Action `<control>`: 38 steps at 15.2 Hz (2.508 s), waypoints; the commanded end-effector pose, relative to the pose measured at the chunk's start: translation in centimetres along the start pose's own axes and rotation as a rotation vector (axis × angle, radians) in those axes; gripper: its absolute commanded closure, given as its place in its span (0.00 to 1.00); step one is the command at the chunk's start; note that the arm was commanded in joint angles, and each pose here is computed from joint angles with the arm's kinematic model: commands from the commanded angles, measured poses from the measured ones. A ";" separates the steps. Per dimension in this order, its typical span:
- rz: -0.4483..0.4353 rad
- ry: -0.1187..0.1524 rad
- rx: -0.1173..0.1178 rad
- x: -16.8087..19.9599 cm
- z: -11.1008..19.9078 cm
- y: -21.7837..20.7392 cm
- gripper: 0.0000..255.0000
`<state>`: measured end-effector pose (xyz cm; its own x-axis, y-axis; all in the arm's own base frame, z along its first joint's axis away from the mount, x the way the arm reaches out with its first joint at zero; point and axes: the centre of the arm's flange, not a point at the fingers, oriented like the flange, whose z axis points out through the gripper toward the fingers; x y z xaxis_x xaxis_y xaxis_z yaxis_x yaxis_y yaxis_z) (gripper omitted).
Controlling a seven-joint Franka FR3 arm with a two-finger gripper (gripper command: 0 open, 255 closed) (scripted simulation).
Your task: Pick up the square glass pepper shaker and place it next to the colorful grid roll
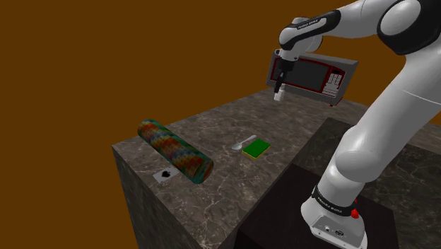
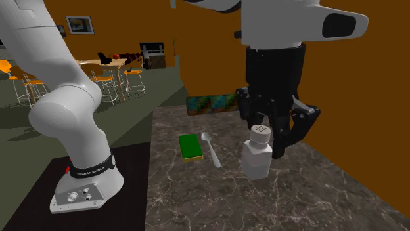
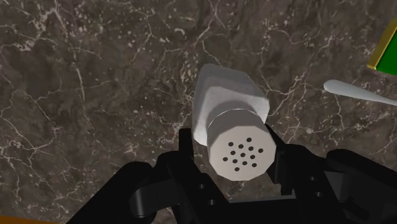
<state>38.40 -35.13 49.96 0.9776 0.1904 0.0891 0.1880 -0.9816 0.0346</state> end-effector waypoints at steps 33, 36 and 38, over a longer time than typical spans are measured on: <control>0.000 0.000 0.000 27.7 0.4 -31.9 1.00; 0.000 0.000 0.000 30.0 0.5 -34.5 1.00; 0.000 0.000 0.000 29.9 1.6 -34.5 1.00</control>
<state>61.26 4.25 50.29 0.9776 0.1911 0.0885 0.1888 -0.9814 0.0343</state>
